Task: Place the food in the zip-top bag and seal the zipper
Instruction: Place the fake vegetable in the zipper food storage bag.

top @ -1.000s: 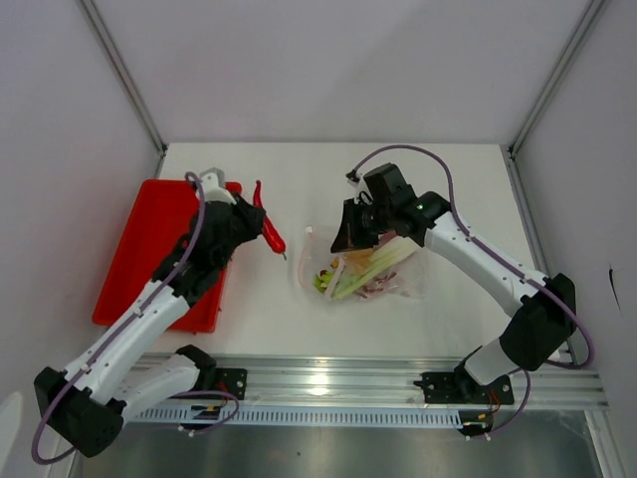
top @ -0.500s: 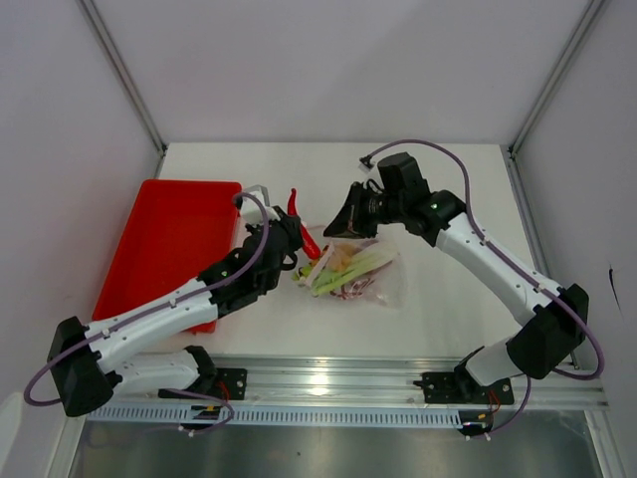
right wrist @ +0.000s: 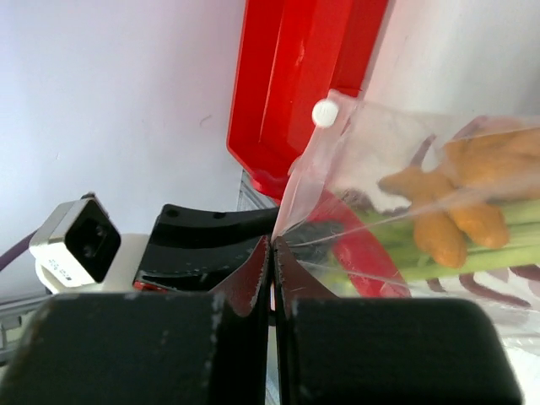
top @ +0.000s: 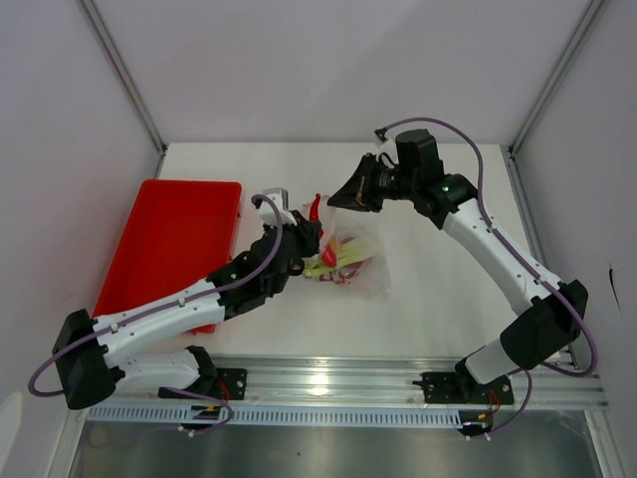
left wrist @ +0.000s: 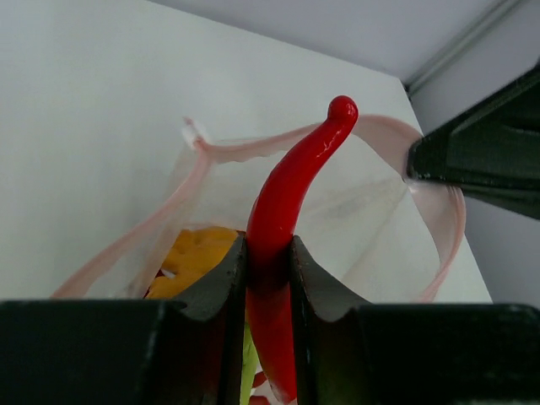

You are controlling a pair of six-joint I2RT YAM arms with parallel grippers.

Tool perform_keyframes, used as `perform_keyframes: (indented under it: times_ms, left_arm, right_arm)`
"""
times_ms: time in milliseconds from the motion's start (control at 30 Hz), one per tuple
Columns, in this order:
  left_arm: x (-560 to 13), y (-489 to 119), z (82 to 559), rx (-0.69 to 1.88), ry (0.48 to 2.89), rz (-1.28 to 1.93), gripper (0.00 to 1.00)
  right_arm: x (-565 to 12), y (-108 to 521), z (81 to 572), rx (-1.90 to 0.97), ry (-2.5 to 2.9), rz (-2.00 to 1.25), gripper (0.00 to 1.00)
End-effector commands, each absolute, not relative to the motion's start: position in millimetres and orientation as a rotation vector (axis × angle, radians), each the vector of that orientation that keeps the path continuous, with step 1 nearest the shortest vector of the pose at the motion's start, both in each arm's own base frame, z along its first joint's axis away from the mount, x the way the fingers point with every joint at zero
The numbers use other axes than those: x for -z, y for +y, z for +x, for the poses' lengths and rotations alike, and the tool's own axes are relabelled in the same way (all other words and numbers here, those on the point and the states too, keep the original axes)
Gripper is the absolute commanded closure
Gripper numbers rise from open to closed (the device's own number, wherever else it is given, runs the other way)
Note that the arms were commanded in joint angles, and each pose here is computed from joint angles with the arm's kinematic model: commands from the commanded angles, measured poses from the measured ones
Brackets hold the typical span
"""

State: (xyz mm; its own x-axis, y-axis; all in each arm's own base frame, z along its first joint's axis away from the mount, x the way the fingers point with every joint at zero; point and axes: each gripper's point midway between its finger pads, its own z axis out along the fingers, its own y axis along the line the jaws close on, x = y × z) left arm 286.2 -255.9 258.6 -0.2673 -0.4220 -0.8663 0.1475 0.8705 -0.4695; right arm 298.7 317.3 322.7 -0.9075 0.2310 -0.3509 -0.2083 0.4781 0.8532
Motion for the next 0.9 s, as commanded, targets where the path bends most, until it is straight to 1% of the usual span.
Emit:
perform_keyframes:
  times_ms: [0,100,267,333,367,400,433,467,533,567,600,700,767,867]
  left_arm:
    - [-264.2,-282.4,273.1,0.722,1.818,-0.074,0.99]
    - [-258.0,-286.3,261.9,0.759,1.882,-0.022,0.99]
    - [-249.3,-283.9,252.8,0.785,1.964,-0.029,0.99]
    - [-240.1,-281.0,251.1,0.804,2.009,-0.043,0.94]
    - [-240.0,-281.0,251.1,0.824,2.016,-0.066,0.77]
    - [-232.4,-277.3,251.4,0.823,2.03,-0.075,0.64]
    - [-235.4,-278.9,250.2,0.847,2.024,-0.073,0.54]
    - [-237.4,-278.3,250.9,0.853,2.011,-0.065,0.35]
    - [-242.1,-275.2,248.9,0.857,1.99,-0.045,0.25]
    - [-243.9,-270.9,250.2,0.831,1.982,-0.039,0.12]
    - [-251.6,-268.1,251.8,0.827,1.968,-0.04,0.09]
    - [-264.2,-255.1,251.7,0.791,1.941,-0.027,0.07]
    - [-268.8,-243.4,248.5,0.75,1.932,-0.016,0.04]
    - [-280.0,-224.8,243.8,0.699,1.904,-0.014,0.04]
  right_arm:
    - [-365.0,322.6,295.3,-1.475,2.158,-0.124,1.0]
    - [-362.2,318.9,294.9,-1.433,2.145,-0.15,1.0]
    - [-357.0,316.4,293.4,-1.418,2.132,-0.153,1.0]
    - [-357.5,313.9,292.7,-1.406,2.125,-0.146,1.0]
    - [-358.0,314.0,292.4,-1.404,2.123,-0.146,1.0]
    - [-359.1,313.7,292.4,-1.402,2.119,-0.147,1.0]
    - [-362.2,313.5,292.2,-1.402,2.11,-0.153,1.0]
    - [-363.1,313.5,291.5,-1.405,2.11,-0.156,1.0]
    - [-363.5,312.8,290.4,-1.401,2.114,-0.159,1.0]
    - [-363.7,312.4,290.2,-1.4,2.113,-0.157,1.0]
    - [-363.7,311.9,289.3,-1.4,2.115,-0.157,1.0]
    - [-362.0,311.0,288.9,-1.393,2.121,-0.156,1.0]
    - [-361.5,310.5,287.8,-1.384,2.12,-0.17,1.0]
    - [-358.2,306.5,286.1,-1.35,2.129,-0.182,1.0]
